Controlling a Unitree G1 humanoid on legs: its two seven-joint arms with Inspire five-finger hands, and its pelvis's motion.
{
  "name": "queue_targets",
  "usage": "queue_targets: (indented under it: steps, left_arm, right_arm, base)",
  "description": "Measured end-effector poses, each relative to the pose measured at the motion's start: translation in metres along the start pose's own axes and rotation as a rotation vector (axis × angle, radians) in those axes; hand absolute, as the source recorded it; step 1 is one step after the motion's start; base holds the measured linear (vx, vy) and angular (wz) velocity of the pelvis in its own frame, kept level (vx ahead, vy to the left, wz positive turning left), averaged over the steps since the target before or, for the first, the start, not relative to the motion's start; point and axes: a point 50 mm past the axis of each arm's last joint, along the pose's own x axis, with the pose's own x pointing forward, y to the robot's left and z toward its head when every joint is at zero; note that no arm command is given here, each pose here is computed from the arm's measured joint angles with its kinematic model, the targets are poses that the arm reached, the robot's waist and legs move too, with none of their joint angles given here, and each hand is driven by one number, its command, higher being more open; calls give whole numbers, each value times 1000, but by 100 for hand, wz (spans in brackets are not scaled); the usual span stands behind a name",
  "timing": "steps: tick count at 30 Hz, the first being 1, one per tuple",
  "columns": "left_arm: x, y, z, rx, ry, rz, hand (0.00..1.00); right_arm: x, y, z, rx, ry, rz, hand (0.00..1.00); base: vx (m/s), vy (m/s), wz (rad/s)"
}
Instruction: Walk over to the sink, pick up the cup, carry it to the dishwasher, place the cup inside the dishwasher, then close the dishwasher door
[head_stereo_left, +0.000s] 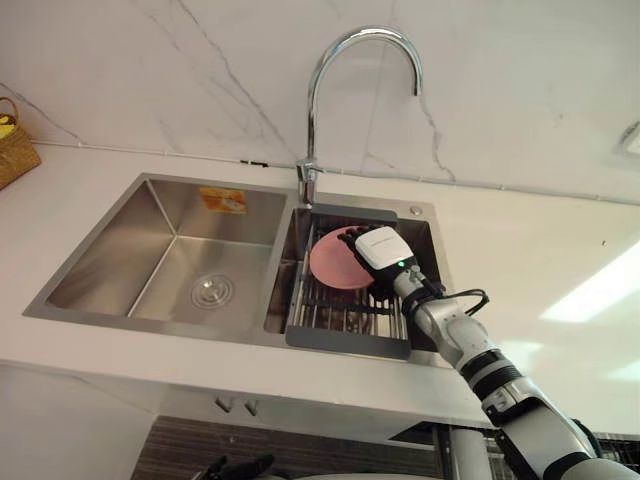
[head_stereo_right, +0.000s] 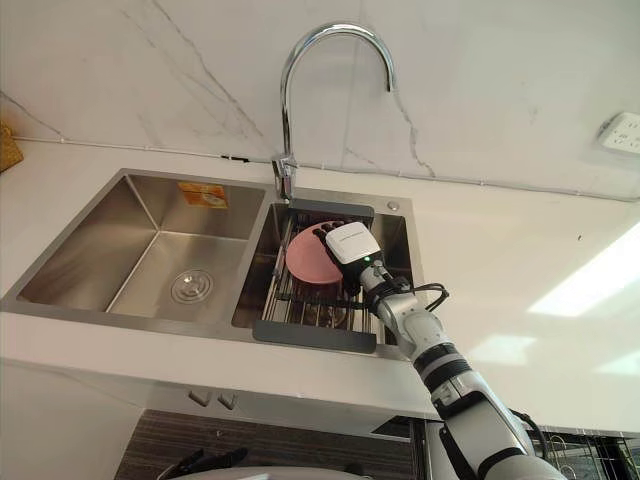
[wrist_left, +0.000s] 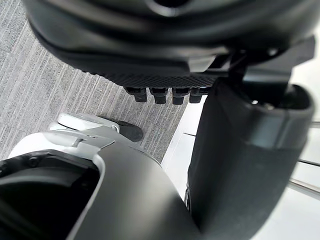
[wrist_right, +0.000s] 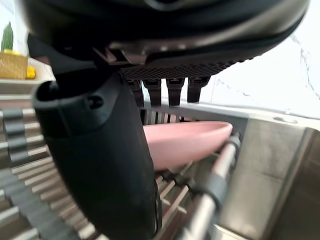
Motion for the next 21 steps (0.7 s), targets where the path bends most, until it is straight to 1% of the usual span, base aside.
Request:
queue_targets:
  steps: [5, 13, 17, 19, 21]
  left_arm:
    - [0, 1, 2, 2, -8, 0, 100]
    - [-1, 3, 4, 10, -22, 5, 100]
    - [-1, 4, 3, 12, -35, 8, 100]
    - [-2, 5, 2, 13, -45, 13, 100]
    - [-3, 5, 1, 13, -53, 16, 100]
  right_arm:
    - [4, -3, 0, -20, -6, -22, 0]
    - [1, -9, -10, -22, 37, -133, 0]
    - [-1, -32, -23, 33, 106, -284, 0]
    - [-4, -53, -31, 70, 134, -411, 0]
    - [-7, -67, -34, 98, 138, -492, 0]
  base:
    - [0, 3, 1]
    - [3, 7, -1]
    - [3, 5, -6]
    - [16, 15, -9]
    - [24, 22, -9]
